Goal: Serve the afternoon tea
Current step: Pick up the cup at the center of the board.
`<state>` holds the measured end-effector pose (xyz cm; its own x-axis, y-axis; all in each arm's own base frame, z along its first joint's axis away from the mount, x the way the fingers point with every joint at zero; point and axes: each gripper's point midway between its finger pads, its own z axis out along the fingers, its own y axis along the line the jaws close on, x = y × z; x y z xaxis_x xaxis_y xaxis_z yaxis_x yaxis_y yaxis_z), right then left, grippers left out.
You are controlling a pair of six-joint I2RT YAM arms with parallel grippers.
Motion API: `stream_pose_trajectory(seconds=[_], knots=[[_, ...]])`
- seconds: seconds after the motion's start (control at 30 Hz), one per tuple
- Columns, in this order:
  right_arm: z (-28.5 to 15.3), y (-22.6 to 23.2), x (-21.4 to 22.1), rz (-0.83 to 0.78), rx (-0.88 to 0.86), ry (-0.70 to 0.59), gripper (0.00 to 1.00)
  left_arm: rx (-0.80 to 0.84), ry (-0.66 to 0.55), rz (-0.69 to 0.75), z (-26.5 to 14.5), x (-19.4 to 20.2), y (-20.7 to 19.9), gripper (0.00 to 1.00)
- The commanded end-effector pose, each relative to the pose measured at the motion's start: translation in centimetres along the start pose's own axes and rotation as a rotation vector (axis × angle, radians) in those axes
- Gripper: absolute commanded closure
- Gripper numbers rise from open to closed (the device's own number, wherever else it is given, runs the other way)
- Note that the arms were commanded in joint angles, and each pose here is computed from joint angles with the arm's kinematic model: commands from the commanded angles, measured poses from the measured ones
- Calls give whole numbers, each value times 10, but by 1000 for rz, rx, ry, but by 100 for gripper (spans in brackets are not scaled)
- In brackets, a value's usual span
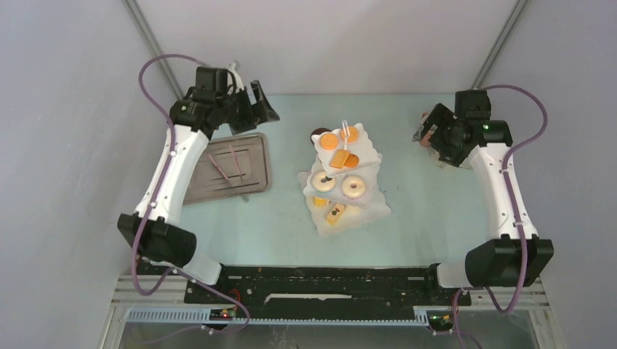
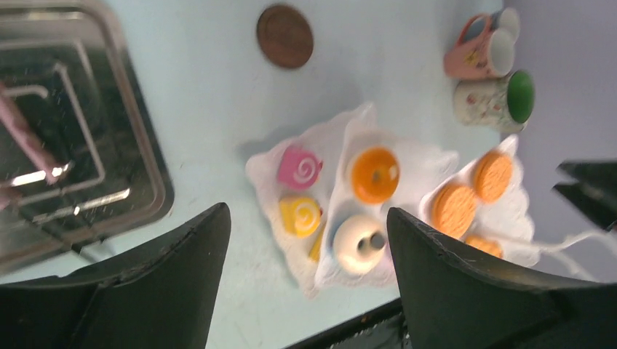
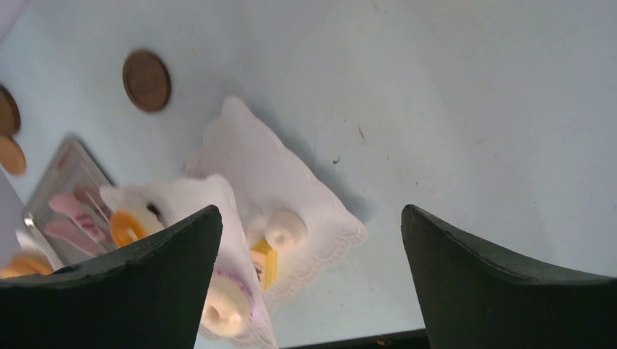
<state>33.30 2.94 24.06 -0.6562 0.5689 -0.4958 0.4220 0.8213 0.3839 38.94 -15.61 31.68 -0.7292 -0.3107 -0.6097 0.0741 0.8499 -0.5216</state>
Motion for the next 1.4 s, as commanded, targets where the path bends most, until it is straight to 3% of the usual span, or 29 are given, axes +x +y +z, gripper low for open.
stream_pose_trajectory(seconds=[0.0,0.2,0.43,0.67,0.87,1.23,1.37], knots=[[9,-7,-47,229,73,-138,4,-18,57,71,-11,35,21,15],[45,-57,-51,431,162,-68,8,-32,33,164,-27,45,31,15],[59,-64,-92,172,202,-84,11,-98,67,193,-23,57,52,16],[89,-51,-146,-76,171,-215,23,-175,100,170,-13,62,73,16],[124,-41,-167,-220,142,-181,29,-260,152,162,-22,80,95,17],[167,-29,-200,-380,91,-146,49,-266,149,141,-18,76,100,17],[179,-37,-192,-378,103,-110,46,-280,146,142,-20,77,103,17]])
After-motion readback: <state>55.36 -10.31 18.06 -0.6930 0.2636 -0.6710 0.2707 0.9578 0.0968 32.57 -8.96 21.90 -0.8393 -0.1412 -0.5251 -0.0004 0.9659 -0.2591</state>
